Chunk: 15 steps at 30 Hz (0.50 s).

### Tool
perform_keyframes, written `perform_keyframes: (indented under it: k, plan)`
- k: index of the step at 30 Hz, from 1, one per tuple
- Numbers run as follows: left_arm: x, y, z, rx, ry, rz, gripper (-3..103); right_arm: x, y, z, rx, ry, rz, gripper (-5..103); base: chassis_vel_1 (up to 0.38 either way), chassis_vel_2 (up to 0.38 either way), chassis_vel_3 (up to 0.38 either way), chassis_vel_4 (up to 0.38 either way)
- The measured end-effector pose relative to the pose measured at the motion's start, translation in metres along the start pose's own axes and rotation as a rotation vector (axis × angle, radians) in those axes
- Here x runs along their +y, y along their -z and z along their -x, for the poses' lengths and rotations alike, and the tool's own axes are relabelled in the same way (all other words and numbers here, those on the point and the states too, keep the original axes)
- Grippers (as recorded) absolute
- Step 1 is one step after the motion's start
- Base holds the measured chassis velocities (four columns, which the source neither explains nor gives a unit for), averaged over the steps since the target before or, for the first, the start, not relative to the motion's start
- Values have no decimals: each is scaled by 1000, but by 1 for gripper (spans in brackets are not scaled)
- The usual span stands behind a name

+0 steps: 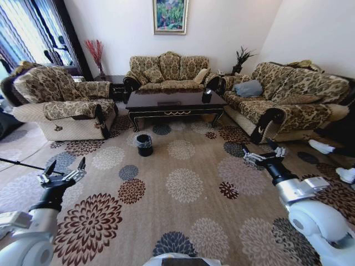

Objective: Move to the front of the table and pick up the trash from the floor, then place it into the trash bin.

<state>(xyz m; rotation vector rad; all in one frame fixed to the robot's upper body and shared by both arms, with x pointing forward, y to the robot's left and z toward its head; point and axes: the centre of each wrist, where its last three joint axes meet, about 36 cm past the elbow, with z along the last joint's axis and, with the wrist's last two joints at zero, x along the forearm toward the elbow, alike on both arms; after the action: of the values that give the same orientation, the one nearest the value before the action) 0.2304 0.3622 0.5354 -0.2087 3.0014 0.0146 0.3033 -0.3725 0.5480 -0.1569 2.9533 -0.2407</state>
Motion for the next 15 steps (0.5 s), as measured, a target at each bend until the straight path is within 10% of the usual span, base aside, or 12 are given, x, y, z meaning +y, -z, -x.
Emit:
perform_keyframes:
  k: [15]
  plan:
    - [-6, -3, 2, 20, -2, -3, 100, 0, -4, 0, 8, -2, 5, 100, 0, 0, 0, 0]
